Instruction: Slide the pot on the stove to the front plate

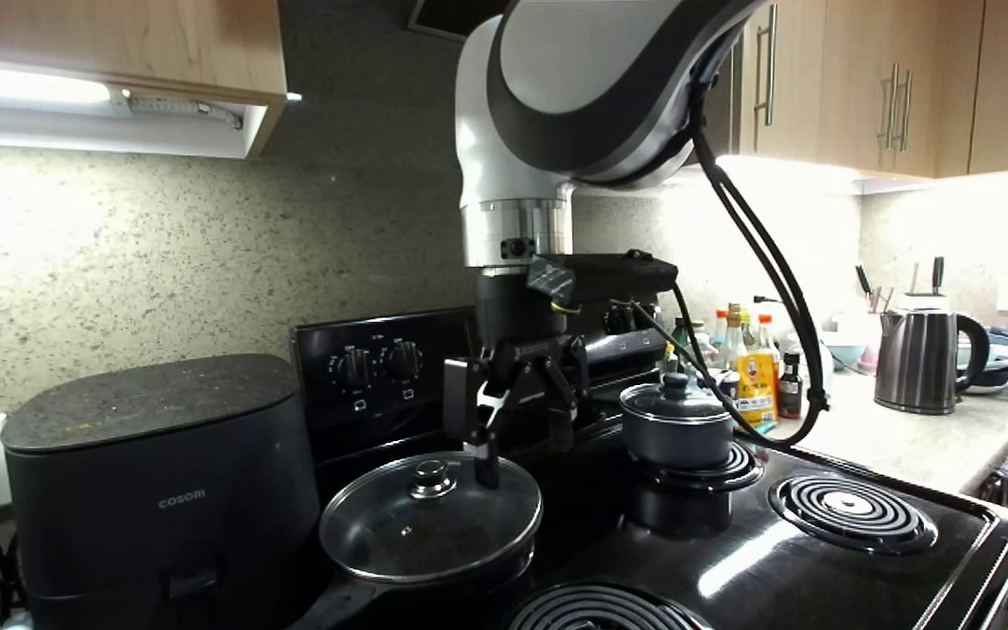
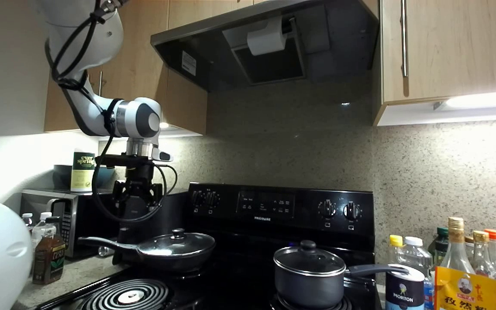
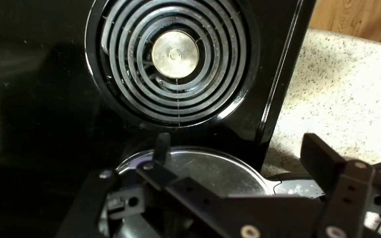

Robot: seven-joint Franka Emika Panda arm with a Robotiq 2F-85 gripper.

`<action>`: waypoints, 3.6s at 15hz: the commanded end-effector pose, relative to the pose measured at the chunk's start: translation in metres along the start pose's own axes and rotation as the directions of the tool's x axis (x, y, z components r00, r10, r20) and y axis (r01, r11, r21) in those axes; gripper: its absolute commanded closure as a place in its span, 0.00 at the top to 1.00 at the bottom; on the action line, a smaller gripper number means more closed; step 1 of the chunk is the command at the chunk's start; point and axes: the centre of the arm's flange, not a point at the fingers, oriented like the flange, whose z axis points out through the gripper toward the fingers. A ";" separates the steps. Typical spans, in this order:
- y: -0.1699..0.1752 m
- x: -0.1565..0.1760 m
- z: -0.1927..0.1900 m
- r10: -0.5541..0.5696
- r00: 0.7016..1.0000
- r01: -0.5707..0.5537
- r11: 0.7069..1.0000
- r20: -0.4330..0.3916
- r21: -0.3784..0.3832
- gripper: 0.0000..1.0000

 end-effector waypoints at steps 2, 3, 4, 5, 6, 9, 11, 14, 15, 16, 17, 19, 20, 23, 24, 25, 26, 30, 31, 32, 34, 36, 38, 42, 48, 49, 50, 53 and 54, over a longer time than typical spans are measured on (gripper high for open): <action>0.000 0.000 -0.001 0.000 1.000 0.000 1.000 -0.001 0.001 1.00; 0.000 0.000 -0.001 0.000 1.000 0.000 1.000 -0.002 0.001 1.00; 0.002 0.001 0.001 -0.004 1.000 0.004 1.000 -0.001 -0.004 1.00; 0.007 0.004 0.001 0.027 1.000 -0.027 1.000 -0.007 -0.011 1.00; 0.018 0.009 0.000 0.089 0.995 -0.091 0.995 -0.042 -0.029 1.00; 0.066 0.013 -0.010 0.243 0.964 -0.249 0.967 -0.106 -0.047 1.00; 0.100 0.014 -0.019 0.324 0.934 -0.337 0.939 -0.149 -0.073 1.00; 0.142 0.010 -0.030 0.420 0.884 -0.448 0.886 -0.204 -0.118 1.00; 0.149 0.008 -0.032 0.451 0.868 -0.479 0.871 -0.208 -0.111 1.00; 0.140 0.025 -0.029 0.399 0.901 -0.419 0.903 -0.169 -0.099 1.00; 0.146 0.025 -0.032 0.411 0.895 -0.431 0.897 -0.174 -0.098 1.00; 0.145 0.026 -0.031 0.408 0.896 -0.428 0.898 -0.173 -0.099 1.00; 0.142 0.026 -0.030 0.404 0.899 -0.424 0.900 -0.171 -0.100 1.00; 0.148 0.027 -0.030 0.424 0.890 -0.444 0.891 -0.171 -0.101 1.00; 0.161 0.029 -0.029 0.457 0.871 -0.479 0.872 -0.179 -0.105 1.00; 0.179 0.026 -0.031 0.504 0.844 -0.527 0.843 -0.182 -0.107 1.00; 0.196 0.023 -0.032 0.548 0.815 -0.571 0.814 -0.189 -0.107 1.00; 0.270 0.004 -0.037 0.712 0.666 -0.742 0.664 -0.220 -0.098 1.00; 0.287 -0.003 -0.036 0.743 0.627 -0.776 0.624 -0.235 -0.099 1.00; 0.301 -0.009 -0.035 0.765 0.592 -0.803 0.587 -0.252 -0.103 1.00; 0.319 -0.017 -0.032 0.810 0.530 -0.846 0.526 -0.250 -0.087 1.00; 0.323 -0.005 -0.033 0.797 0.561 -0.826 0.556 -0.223 -0.092 1.00; 0.327 -0.008 -0.031 0.813 0.539 -0.841 0.533 -0.221 -0.089 1.00; 0.325 -0.009 -0.031 0.816 0.534 -0.844 0.529 -0.222 -0.088 1.00; 0.354 0.018 -0.021 0.838 0.513 -0.857 0.513 -0.185 -0.053 1.00; 0.366 0.025 -0.020 0.848 0.496 -0.867 0.495 -0.189 -0.053 1.00; 0.379 0.032 -0.020 0.857 0.477 -0.878 0.476 -0.197 -0.057 1.00; 0.415 0.042 -0.022 0.881 0.424 -0.905 0.424 -0.211 -0.048 1.00; 0.425 0.045 -0.023 0.894 0.398 -0.917 0.397 -0.204 -0.051 1.00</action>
